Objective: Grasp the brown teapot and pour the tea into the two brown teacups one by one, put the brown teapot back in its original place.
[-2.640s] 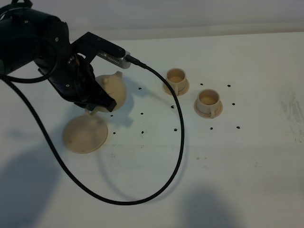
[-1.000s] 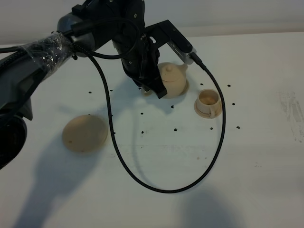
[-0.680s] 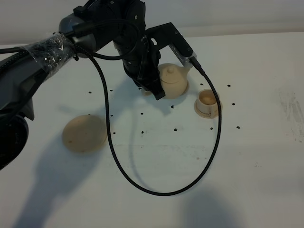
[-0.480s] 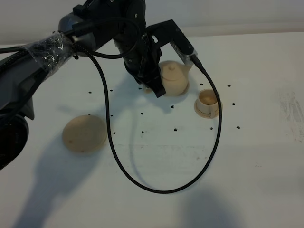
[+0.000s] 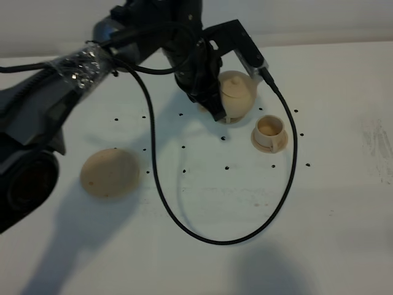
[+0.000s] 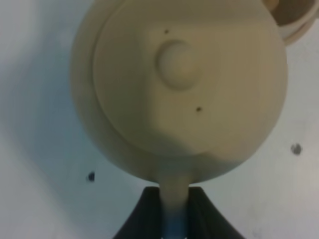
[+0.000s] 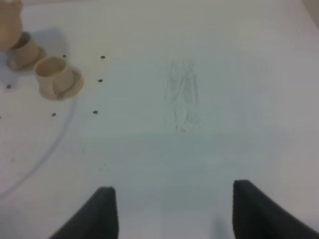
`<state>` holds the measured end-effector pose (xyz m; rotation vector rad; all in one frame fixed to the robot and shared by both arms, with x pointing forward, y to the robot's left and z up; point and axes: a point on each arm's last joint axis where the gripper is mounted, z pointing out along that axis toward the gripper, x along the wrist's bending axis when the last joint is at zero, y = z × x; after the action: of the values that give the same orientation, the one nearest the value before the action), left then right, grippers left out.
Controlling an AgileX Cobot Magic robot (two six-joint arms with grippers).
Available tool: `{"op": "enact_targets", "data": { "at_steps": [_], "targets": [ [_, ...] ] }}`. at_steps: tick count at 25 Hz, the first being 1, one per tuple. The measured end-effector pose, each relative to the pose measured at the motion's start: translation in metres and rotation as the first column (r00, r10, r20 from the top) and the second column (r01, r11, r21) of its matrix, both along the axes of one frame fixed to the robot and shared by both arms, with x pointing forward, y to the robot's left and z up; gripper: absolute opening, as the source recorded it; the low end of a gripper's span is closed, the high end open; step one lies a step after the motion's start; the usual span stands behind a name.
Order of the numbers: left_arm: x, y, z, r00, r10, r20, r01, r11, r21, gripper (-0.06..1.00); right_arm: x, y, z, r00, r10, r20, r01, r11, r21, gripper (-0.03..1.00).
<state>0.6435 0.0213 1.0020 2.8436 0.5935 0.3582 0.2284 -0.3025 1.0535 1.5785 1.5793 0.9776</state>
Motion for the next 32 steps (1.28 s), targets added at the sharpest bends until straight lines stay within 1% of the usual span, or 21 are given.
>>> {"op": "enact_targets", "data": {
  "at_steps": [5, 13, 23, 27, 32],
  "targets": [
    [-0.001, -0.007, 0.002, 0.999, -0.039, 0.024, 0.038, 0.999, 0.008, 0.01, 0.0, 0.0, 0.0, 1.0, 0.0, 0.0, 0.0, 1.0, 0.0, 0.49],
    [-0.002, -0.007, 0.002, 0.994, -0.1, 0.052, 0.096, 0.992, 0.083, 0.01, 0.0, 0.0, 0.0, 1.0, 0.0, 0.0, 0.0, 1.0, 0.0, 0.49],
    [-0.007, -0.001, 0.0, 0.983, -0.182, -0.014, 0.182, 0.969, 0.168, 0.01, 0.0, 0.0, 0.0, 1.0, 0.0, 0.0, 0.0, 1.0, 0.0, 0.49],
    [-0.009, 0.0, 0.003, 0.977, -0.215, -0.018, 0.214, 0.956, 0.2, 0.01, 0.0, 0.0, 0.0, 1.0, 0.0, 0.0, 0.0, 1.0, 0.0, 0.49],
    [-0.012, -0.001, 0.01, 0.968, -0.251, -0.007, 0.246, 0.946, 0.209, 0.01, 0.0, 0.0, 0.0, 1.0, 0.0, 0.0, 0.0, 1.0, 0.0, 0.49]
  ]
}}
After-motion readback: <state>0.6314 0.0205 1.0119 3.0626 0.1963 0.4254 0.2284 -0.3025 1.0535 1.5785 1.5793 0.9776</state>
